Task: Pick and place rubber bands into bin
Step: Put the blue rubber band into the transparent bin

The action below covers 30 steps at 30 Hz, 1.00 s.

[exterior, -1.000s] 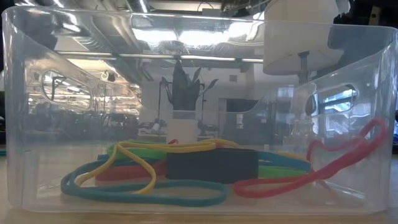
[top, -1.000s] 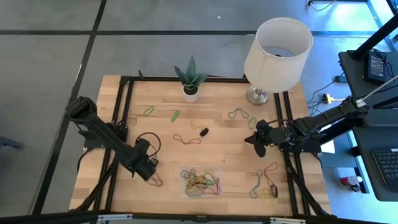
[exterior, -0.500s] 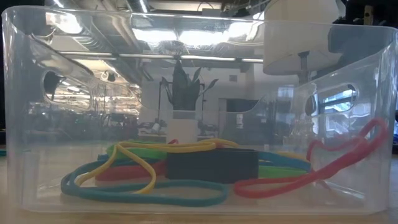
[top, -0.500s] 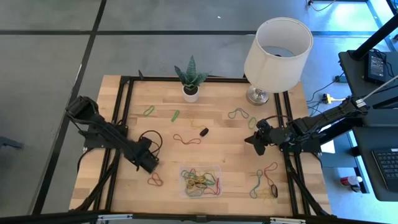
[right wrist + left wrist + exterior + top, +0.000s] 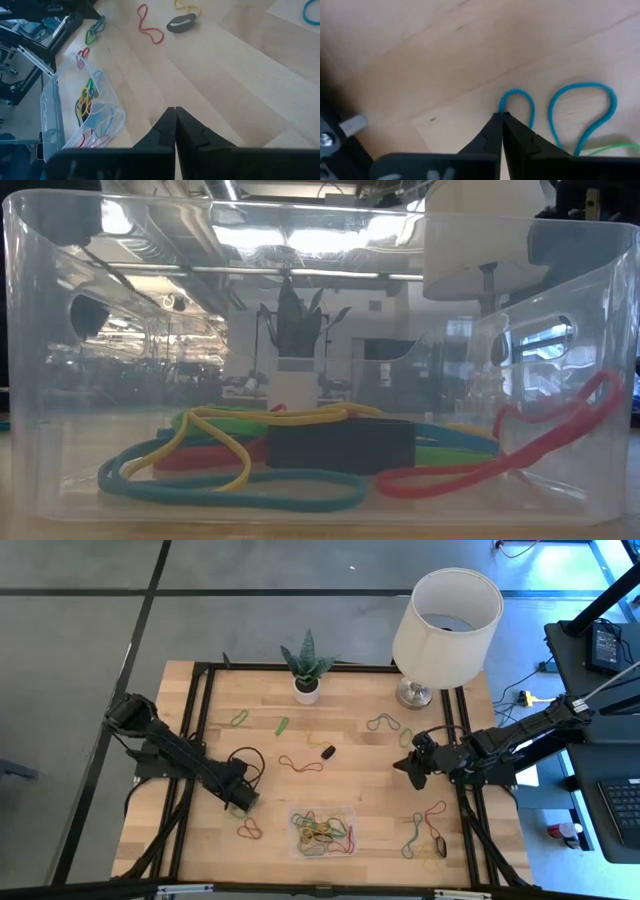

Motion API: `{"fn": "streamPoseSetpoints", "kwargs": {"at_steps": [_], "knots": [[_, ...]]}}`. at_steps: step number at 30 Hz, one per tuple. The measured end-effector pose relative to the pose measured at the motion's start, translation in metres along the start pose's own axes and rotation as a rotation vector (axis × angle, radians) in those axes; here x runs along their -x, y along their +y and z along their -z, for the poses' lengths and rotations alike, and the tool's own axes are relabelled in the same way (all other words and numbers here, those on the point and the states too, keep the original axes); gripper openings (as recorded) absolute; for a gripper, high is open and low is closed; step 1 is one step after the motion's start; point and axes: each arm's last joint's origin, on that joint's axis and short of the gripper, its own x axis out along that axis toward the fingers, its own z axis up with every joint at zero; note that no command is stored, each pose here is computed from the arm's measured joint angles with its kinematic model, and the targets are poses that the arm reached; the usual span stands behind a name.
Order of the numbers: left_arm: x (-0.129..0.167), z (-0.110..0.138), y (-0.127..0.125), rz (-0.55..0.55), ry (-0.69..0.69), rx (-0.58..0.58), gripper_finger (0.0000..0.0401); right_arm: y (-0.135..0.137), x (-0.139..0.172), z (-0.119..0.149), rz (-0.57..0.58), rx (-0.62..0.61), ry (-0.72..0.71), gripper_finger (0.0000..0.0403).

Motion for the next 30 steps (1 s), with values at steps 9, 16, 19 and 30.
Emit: {"fn": "streamPoseSetpoints", "kwargs": {"at_steps": [9,16,19,30], "knots": [[0.069,-0.004,-0.024,0.066,-0.127,-0.204,0.0001,0.000,0.000,0.000,-0.002,0.044,-0.001,0.0003],[0.134,-0.012,-0.047,0.232,-0.267,-0.241,0.0001,0.001,0.000,-0.001,-0.014,0.139,-0.009,0.0003],[0.156,-0.014,-0.058,0.296,-0.290,-0.236,0.0001,0.003,0.000,-0.002,-0.029,0.179,-0.019,0.0003],[0.219,-0.014,-0.138,0.486,-0.449,-0.335,0.0001,0.003,0.000,-0.002,-0.026,0.328,-0.021,0.0003]]}}
